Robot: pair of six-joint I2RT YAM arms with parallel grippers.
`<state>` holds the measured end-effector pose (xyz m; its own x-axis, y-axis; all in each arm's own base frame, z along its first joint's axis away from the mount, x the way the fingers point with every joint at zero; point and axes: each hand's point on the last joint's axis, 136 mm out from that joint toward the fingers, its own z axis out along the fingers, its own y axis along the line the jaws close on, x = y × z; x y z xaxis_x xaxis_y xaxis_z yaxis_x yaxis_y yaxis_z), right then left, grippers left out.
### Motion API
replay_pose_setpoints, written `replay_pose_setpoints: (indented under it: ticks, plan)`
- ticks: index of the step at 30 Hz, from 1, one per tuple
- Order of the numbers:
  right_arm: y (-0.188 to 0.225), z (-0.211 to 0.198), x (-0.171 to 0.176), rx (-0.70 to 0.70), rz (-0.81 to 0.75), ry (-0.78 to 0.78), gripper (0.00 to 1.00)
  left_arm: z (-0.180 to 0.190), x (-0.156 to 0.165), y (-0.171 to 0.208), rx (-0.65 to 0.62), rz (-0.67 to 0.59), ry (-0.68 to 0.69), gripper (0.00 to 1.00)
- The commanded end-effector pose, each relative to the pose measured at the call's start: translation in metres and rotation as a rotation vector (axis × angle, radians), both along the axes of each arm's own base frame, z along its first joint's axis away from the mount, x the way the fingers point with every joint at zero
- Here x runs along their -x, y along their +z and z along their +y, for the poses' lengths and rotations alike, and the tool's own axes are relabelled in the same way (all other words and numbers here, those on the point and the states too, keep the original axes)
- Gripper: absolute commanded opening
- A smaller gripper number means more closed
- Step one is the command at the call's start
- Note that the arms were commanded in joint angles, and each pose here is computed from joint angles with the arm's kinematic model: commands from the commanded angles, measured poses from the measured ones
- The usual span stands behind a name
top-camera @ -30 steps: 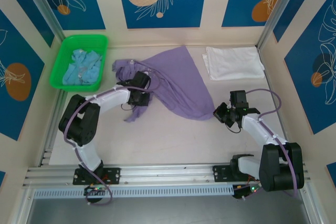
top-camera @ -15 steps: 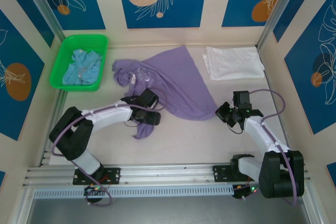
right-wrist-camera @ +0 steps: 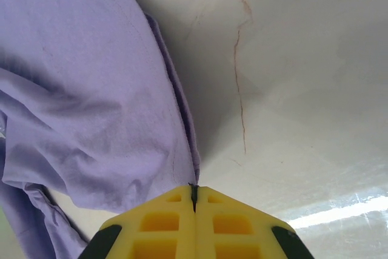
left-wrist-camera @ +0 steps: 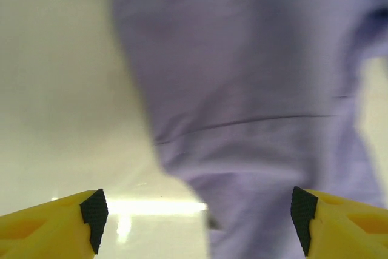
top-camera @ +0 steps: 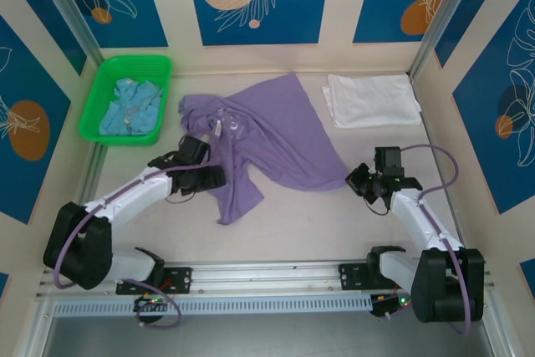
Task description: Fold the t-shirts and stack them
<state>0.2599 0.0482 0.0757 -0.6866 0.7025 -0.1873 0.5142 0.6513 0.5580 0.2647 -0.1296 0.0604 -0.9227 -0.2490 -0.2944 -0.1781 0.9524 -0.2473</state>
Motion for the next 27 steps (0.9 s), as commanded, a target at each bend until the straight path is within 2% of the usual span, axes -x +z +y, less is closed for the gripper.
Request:
replay_pose_setpoints:
  ticks: [1, 9, 12, 19, 27]
  plan:
    - [0.001, 0.000, 0.008, -0.013, 0.006, 0.002, 0.00, 0.005, 0.005, -0.022, 0.031, 0.076, 0.087, 0.76]
    - [0.003, -0.001, 0.008, -0.021, -0.003, -0.006, 0.00, -0.012, -0.026, -0.048, 0.079, 0.072, 0.124, 0.70]
    - [0.003, -0.002, 0.008, -0.015, 0.000, -0.005, 0.00, -0.024, -0.040, -0.054, 0.112, 0.057, 0.102, 0.61]
    - [0.007, -0.010, 0.008, -0.009, -0.007, -0.028, 0.00, -0.011, -0.081, -0.056, 0.059, 0.011, 0.135, 0.00]
    - [0.011, -0.005, 0.009, -0.036, -0.018, -0.018, 0.00, 0.059, -0.118, -0.021, -0.078, -0.070, 0.312, 0.00]
